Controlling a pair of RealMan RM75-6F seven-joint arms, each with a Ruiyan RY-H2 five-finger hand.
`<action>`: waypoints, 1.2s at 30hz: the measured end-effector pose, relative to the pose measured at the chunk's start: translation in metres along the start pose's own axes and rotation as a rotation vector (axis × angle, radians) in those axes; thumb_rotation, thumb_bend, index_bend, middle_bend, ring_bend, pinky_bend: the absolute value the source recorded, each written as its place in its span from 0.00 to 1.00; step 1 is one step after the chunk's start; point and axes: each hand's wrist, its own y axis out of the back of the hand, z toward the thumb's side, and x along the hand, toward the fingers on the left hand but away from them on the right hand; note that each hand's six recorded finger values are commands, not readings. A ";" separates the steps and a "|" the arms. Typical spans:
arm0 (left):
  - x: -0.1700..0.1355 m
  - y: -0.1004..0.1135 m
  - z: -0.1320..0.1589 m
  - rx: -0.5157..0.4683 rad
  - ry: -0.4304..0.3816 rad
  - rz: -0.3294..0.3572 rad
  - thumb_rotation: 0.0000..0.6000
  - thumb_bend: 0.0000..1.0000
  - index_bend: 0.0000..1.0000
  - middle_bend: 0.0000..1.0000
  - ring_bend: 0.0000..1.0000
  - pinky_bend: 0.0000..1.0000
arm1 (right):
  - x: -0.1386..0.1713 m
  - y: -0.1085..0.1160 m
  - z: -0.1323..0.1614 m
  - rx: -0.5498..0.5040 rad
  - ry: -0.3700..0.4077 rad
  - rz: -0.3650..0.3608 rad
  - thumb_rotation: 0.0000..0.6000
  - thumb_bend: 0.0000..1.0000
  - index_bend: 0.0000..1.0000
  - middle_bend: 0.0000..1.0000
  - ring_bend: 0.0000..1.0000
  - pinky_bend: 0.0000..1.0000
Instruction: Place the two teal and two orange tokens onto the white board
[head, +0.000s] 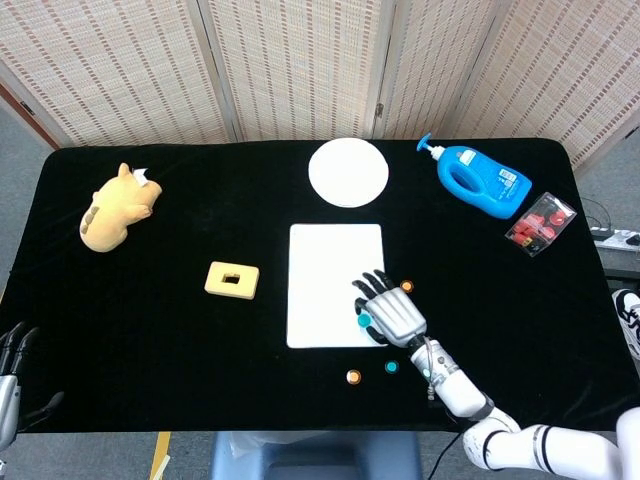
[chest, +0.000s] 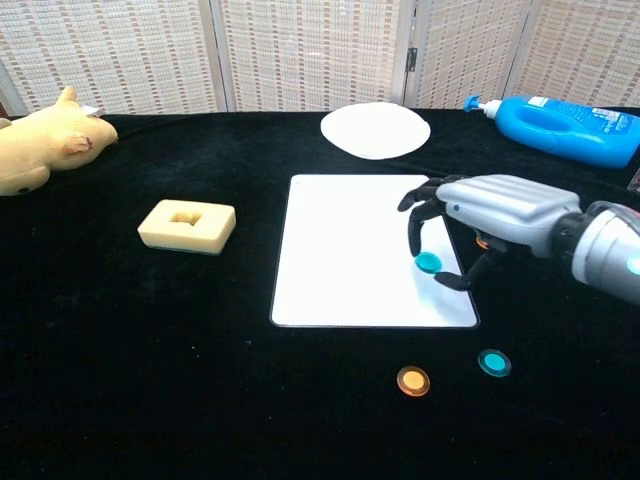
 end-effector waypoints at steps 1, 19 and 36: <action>0.000 0.000 -0.001 0.000 0.002 -0.001 1.00 0.21 0.00 0.00 0.01 0.00 | -0.004 0.000 0.006 0.001 0.008 0.004 1.00 0.41 0.52 0.16 0.04 0.00; -0.002 -0.005 -0.007 -0.003 0.014 -0.009 1.00 0.21 0.00 0.00 0.01 0.00 | -0.029 -0.008 0.042 0.072 0.041 0.039 1.00 0.41 0.18 0.13 0.02 0.00; 0.003 -0.005 0.003 -0.002 -0.014 -0.009 1.00 0.21 0.00 0.00 0.01 0.00 | 0.012 0.015 -0.049 -0.004 -0.129 -0.029 1.00 0.41 0.44 0.15 0.04 0.00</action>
